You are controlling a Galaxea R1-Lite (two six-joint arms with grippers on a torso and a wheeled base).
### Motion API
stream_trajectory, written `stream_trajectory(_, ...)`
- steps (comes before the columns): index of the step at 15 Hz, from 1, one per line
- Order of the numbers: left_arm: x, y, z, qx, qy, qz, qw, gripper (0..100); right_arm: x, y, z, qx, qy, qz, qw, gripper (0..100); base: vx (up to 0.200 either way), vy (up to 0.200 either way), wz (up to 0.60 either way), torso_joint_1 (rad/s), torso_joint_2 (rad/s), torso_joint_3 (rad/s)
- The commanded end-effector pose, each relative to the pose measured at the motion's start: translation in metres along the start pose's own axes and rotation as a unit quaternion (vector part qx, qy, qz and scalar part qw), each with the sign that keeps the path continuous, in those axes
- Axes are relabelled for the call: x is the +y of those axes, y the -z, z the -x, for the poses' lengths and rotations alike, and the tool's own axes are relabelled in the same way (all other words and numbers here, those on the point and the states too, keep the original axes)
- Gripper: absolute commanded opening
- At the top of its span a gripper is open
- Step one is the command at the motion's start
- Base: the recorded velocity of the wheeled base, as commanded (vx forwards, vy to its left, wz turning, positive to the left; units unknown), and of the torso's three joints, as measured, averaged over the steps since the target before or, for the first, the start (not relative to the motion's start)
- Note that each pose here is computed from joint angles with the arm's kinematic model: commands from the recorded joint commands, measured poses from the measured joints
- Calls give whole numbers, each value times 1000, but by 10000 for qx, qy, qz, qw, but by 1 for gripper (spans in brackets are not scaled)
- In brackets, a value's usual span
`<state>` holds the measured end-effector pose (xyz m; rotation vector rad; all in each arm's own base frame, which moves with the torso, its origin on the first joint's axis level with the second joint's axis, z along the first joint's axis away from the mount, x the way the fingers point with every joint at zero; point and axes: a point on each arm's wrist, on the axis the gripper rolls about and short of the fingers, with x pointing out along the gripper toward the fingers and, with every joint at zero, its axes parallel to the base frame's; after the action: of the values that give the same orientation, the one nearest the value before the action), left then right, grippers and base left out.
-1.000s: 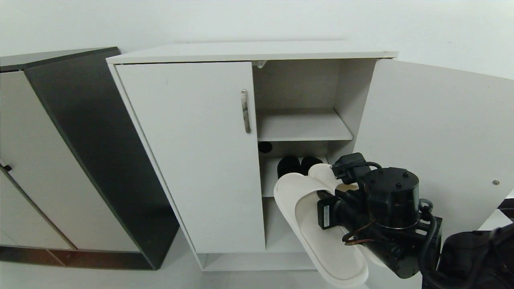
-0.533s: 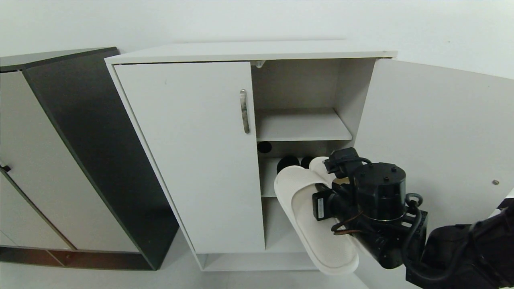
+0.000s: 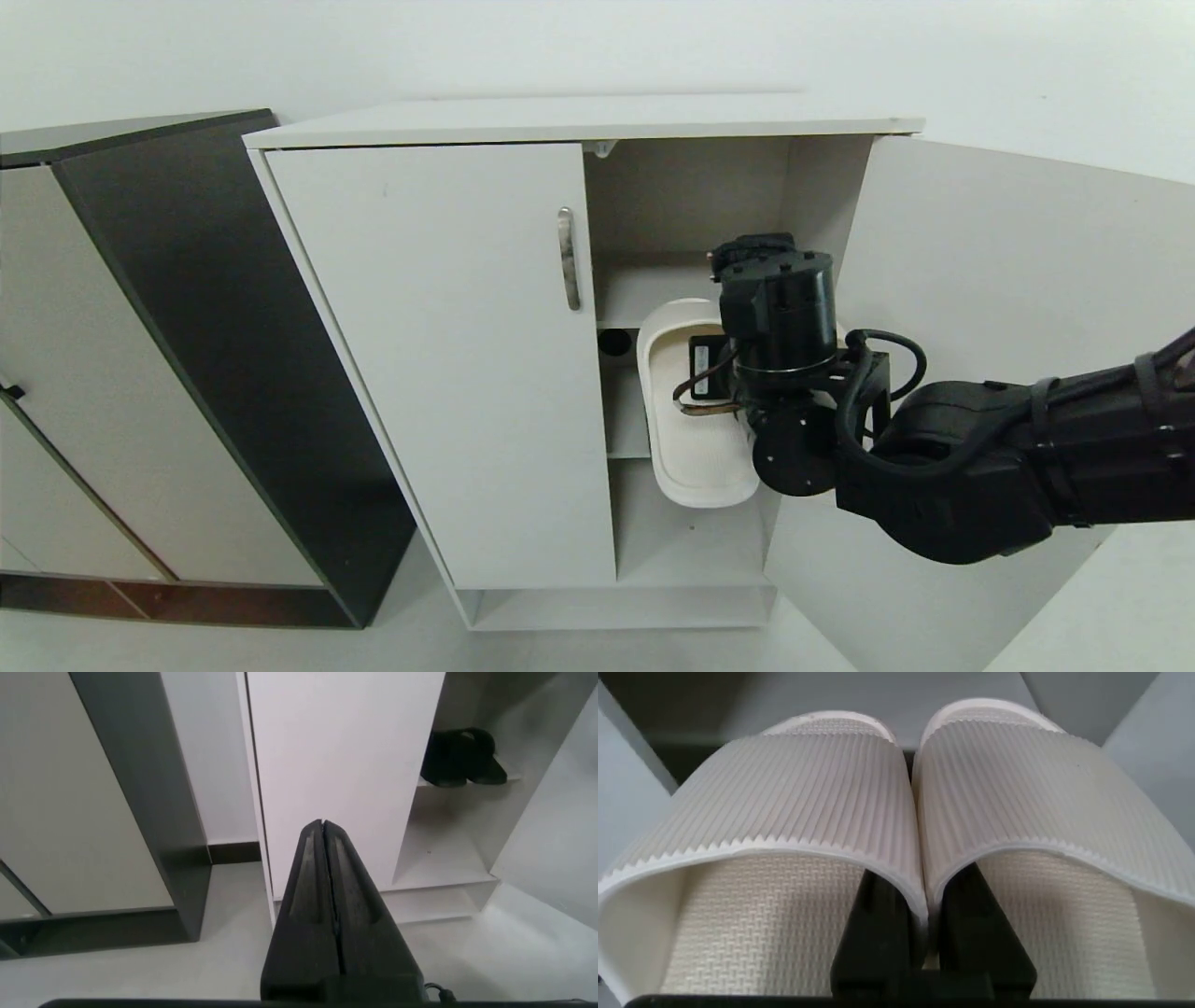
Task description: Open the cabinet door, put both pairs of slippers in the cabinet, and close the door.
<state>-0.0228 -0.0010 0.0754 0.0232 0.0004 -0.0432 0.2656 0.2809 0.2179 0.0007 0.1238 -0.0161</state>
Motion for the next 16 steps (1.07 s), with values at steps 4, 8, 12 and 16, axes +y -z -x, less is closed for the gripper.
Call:
stream_trajectory(4,0,0,0,-4,6,8,10000,0,5,-5,0,-66,-60,3,10000,0,0,0,0,0,0,0)
stream_trajectory(8,0,0,0,11,-1,9,10000,0,7,0,-4,-24,-54,31,10000,0,0,0,0,0,0,0)
stream_trajectory(12,0,0,0,11,14,1,10000,0,8,-1,-5,-39,-56,14,10000,0,200,0,0,-4,6,6)
stream_trajectory(16,0,0,0,11,7,9,10000,0,7,4,-12,-4,17,46,10000,0,200,0,0,4,4,1)
